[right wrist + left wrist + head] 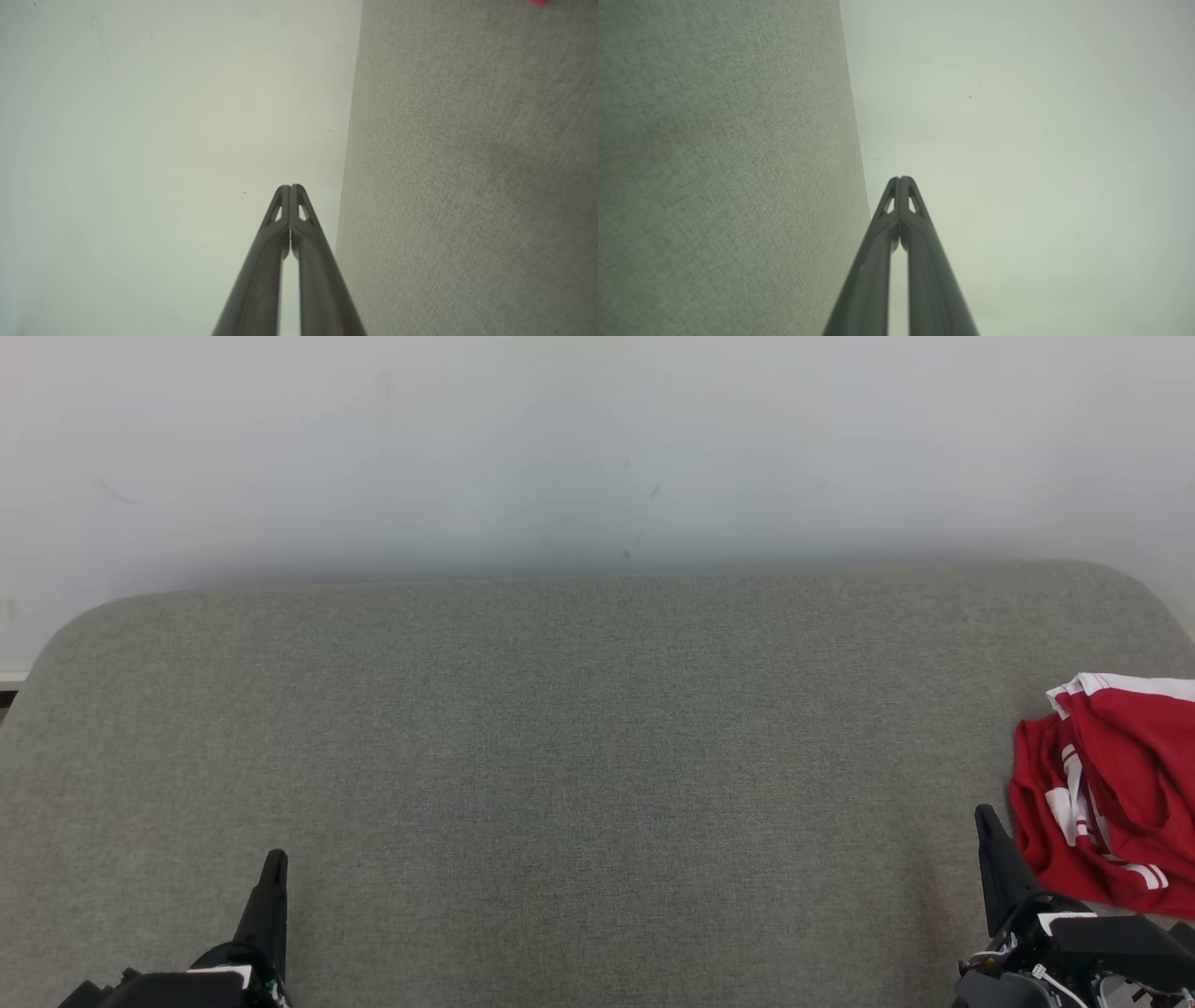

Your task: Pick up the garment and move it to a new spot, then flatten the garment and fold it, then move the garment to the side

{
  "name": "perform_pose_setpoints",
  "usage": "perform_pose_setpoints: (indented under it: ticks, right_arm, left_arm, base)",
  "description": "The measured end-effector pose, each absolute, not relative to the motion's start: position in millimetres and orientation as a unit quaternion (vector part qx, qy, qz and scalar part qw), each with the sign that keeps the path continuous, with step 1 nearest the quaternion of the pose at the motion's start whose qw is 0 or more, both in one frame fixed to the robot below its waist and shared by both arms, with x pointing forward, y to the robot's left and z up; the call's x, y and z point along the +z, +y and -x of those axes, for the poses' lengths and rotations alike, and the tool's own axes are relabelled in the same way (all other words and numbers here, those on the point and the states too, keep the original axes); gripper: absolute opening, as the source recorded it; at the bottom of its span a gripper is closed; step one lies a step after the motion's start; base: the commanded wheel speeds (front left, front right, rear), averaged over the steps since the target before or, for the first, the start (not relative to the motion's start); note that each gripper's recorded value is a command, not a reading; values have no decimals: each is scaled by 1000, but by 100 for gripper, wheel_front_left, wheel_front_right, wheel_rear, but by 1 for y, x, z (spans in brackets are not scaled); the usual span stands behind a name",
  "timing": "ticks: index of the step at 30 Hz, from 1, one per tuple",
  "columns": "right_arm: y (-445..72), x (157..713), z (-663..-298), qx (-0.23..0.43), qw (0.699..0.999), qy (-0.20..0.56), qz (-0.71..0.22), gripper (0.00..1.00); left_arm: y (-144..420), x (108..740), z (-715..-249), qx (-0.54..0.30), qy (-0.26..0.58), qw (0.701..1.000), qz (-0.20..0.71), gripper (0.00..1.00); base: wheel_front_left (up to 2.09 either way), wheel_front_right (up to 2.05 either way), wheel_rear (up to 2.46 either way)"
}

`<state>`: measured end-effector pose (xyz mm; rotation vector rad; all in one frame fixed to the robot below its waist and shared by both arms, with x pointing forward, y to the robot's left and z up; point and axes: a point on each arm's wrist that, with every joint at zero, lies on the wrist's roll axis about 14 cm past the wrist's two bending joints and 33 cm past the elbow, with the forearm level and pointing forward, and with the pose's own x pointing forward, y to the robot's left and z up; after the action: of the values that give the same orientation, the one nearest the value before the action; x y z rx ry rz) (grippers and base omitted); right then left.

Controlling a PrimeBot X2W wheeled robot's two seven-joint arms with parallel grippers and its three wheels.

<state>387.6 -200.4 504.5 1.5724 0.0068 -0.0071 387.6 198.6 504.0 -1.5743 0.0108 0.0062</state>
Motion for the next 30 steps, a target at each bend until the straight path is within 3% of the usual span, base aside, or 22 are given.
perform_pose_setpoints:
  ticks: [30]
  right_arm:
    - [-200, 505, -388, -3, 706, 3, -708, 0]
  left_arm:
    - [199, 504, -388, 2, 5, 706, 709, 0]
  base:
    - [0, 0, 0]
